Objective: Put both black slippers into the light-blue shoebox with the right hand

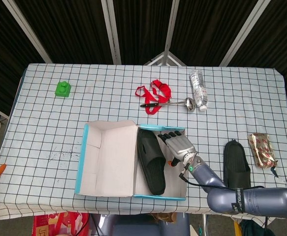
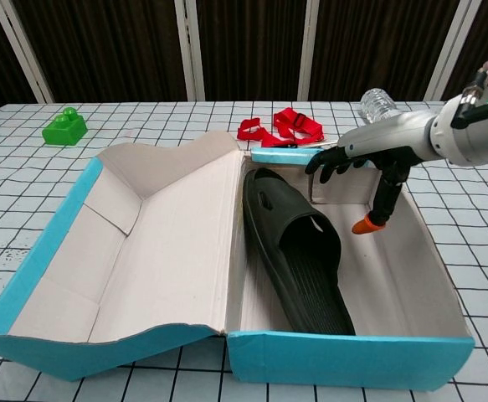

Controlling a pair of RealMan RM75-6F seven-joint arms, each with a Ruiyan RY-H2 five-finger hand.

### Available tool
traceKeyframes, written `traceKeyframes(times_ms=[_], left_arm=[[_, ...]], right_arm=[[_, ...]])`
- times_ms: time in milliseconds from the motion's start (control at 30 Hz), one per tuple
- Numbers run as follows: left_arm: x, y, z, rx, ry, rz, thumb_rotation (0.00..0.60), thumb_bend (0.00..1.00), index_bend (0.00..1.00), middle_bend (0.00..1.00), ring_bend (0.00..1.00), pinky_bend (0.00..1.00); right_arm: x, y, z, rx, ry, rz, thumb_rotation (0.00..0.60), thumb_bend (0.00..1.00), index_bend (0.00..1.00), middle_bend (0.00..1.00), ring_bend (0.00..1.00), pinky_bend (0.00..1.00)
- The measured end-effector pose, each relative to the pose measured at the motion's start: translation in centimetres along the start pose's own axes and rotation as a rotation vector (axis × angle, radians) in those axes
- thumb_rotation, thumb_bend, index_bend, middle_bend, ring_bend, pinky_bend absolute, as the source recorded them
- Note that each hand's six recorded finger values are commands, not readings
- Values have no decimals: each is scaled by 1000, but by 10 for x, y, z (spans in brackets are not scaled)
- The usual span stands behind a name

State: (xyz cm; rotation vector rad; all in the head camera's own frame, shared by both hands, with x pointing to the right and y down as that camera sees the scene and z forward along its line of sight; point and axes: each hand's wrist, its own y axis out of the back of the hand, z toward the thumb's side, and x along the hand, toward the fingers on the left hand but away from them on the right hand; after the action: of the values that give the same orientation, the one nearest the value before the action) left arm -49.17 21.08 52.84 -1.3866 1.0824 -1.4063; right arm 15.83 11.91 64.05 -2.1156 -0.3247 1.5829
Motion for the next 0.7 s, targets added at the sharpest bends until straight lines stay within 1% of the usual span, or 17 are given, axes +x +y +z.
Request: traceKeyframes(times_ms=[200,333,433,567,633,700], left_arm=[[0,0,-1,3,3,-1,600,272,47,0,0,15],[0,-1,-1,9,5,0,600,272,47,0,0,15],[0,0,-1,8,6,6,600,273,46,0,0,15],[1,4,-2,3,11,24,600,273,46,0,0,15],[1,6,-3,-2,14,39,600,273,45,0,0,15],[1,8,-4,-4,15,52,600,272,43,0,0,15]], right_arm=[[16,17,-9,-6,-24,-15,600,302,0,105,68,0],[31,34,-18,-35,-41,-46,600,301,0,105,68,0],[46,50,-29,-61,-58,-82,600,302,0,105,68,0],[73,70,-56,-70,-110,-137,600,301,0,97,68,0],[84,73,-71,-63,-147,-149,600,301,0,96,67,0],[98,72,-92,-48,-199,-146,600,302,0,95,65,0]])
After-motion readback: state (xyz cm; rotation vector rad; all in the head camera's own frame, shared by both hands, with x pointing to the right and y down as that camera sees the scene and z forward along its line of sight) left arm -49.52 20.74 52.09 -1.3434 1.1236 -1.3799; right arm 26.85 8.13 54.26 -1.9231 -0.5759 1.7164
